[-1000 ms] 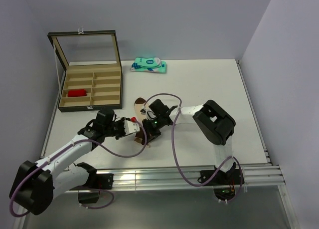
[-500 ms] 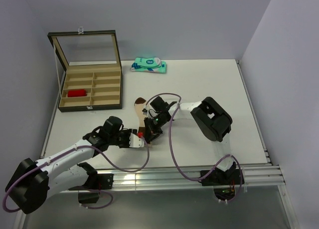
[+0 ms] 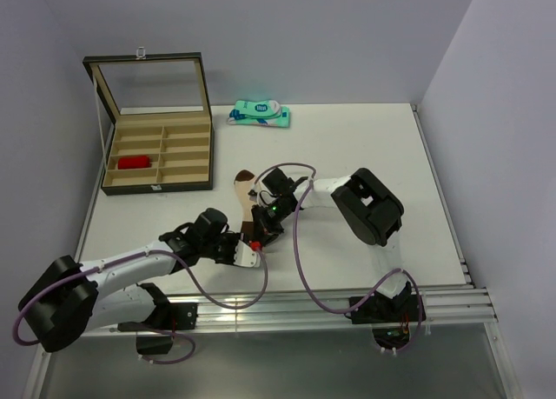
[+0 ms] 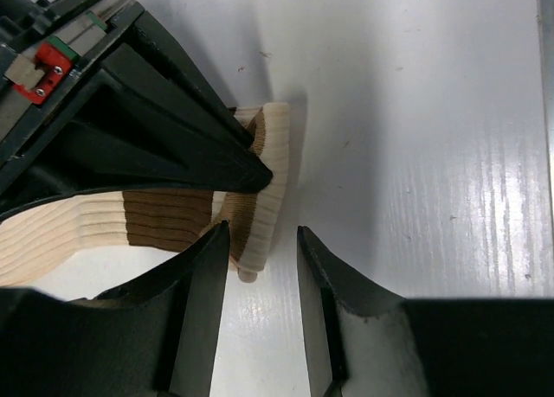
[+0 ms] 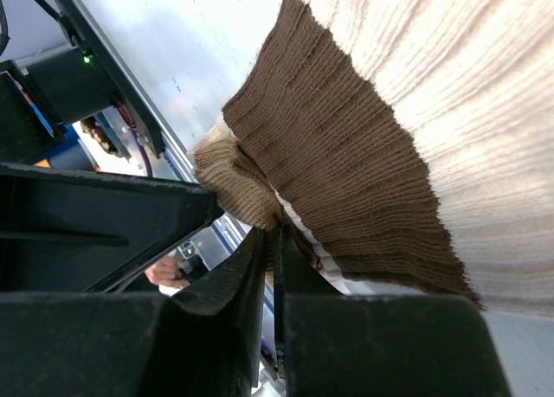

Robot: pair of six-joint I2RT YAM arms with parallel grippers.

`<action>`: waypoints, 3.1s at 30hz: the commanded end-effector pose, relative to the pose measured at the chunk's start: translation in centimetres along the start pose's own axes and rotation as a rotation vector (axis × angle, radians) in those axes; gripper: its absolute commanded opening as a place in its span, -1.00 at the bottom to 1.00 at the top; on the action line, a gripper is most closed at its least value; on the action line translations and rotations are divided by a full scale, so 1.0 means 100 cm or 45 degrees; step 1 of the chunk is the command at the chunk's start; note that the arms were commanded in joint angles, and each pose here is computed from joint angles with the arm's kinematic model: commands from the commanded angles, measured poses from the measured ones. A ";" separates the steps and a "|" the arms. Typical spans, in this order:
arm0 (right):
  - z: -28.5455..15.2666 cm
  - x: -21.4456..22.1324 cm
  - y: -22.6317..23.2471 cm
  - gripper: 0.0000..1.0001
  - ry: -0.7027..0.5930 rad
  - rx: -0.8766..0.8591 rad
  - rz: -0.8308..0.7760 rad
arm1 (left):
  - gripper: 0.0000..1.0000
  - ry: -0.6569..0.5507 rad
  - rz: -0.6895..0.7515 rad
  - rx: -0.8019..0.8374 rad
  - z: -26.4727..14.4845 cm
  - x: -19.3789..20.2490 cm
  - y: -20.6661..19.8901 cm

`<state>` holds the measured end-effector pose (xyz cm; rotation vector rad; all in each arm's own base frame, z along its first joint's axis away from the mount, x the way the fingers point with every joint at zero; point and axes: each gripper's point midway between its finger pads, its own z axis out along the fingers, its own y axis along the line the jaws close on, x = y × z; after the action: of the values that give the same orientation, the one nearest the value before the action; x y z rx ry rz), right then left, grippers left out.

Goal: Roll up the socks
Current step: Roll the sock at the center of the board.

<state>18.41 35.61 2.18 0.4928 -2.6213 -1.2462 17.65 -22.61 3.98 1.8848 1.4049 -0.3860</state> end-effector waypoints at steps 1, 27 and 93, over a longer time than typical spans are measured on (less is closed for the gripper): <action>0.003 0.002 -0.021 -1.00 0.009 0.092 0.028 | -0.15 -0.023 0.033 -0.062 0.004 -0.009 0.017; -0.022 -0.015 -0.006 -0.23 -0.271 0.116 -0.038 | -0.99 0.125 -0.087 0.311 0.010 0.008 -0.022; 0.040 0.051 0.059 0.02 -0.775 0.884 -1.201 | -0.99 0.385 -1.110 1.369 -0.003 0.052 -0.054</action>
<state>10.57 38.98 3.41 1.8919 -3.4067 -0.5885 12.81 -19.01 1.79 1.8271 2.6006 -1.7575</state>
